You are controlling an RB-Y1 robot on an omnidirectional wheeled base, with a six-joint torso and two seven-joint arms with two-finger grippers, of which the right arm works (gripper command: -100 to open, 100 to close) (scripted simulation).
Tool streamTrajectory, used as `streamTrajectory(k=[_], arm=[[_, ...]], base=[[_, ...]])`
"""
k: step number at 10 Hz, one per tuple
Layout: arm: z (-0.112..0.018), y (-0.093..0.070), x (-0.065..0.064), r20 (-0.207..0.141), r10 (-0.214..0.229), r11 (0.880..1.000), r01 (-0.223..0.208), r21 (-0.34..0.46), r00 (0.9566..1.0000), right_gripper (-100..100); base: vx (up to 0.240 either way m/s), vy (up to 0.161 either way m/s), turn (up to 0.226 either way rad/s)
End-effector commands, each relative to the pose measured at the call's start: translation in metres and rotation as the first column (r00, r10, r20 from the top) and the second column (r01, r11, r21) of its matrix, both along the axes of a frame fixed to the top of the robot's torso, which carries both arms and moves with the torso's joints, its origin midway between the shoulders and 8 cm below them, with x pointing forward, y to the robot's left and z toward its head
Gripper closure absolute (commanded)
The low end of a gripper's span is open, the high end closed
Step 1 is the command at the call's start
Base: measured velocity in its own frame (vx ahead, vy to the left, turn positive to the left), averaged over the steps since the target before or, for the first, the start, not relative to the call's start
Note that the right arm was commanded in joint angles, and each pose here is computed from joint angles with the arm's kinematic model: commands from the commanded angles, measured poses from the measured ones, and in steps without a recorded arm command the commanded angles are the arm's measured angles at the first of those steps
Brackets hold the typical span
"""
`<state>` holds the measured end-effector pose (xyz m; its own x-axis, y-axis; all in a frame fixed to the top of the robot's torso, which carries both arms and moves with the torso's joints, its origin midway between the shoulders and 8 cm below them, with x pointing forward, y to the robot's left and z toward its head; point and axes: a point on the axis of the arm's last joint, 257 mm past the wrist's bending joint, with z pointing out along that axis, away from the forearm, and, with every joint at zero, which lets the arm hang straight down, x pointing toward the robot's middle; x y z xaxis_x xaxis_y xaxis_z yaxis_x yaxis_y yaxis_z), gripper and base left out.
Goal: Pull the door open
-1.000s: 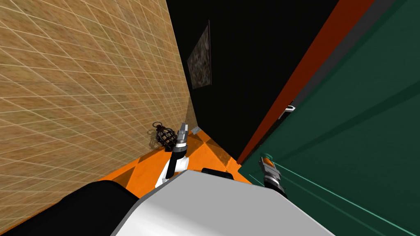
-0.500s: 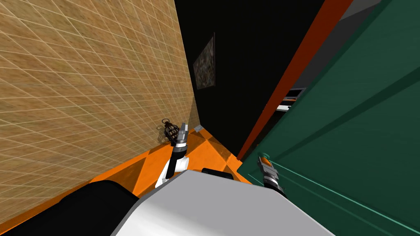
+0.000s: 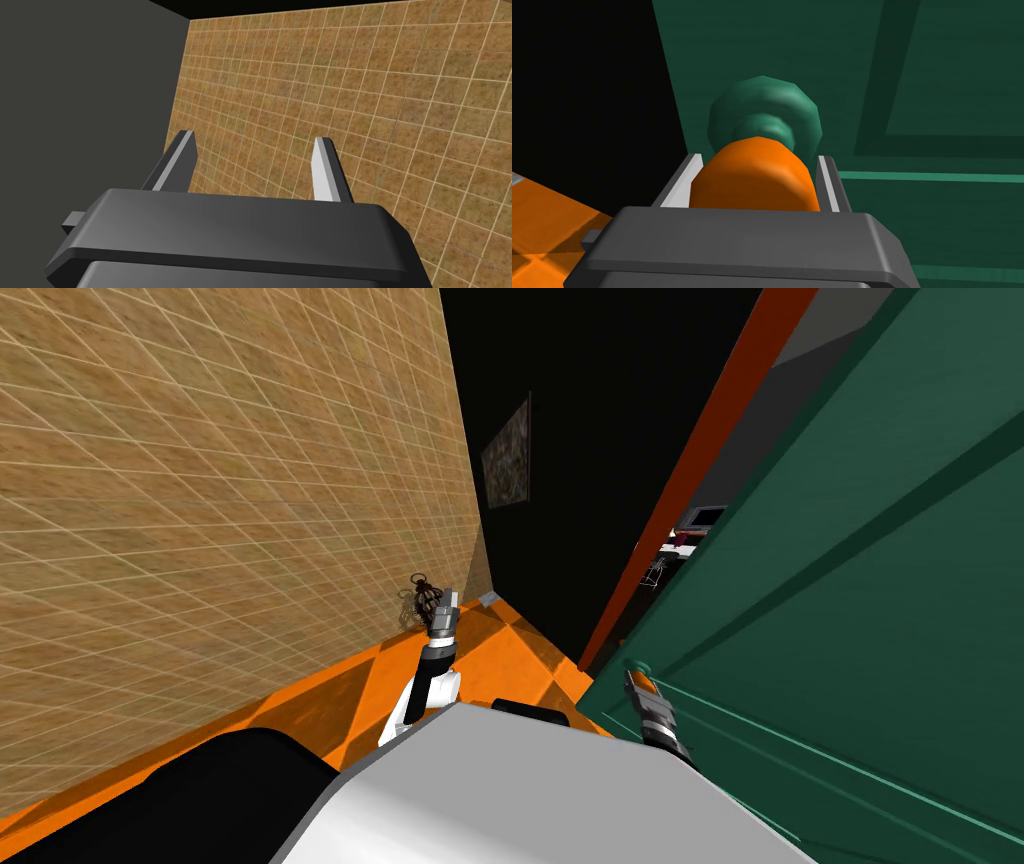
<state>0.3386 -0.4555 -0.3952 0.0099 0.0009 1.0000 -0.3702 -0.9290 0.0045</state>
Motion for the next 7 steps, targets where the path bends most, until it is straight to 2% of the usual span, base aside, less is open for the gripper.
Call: streamTrajectory(k=[1,3,7], arm=[[0.001,0.004,-0.002,0.003,0.023,1.000,-0.023,-0.001,0.9997,100],[0.002,0.009,-0.004,0.005,0.051,0.999,-0.051,-0.002,0.9987,100],[0.003,0.023,-0.011,0.009,0.125,0.992,-0.125,0.000,0.9921,100]], base=[[-0.172,0.017,0.082],[-0.233,-0.022,0.098],[-0.242,-0.014,0.098]])
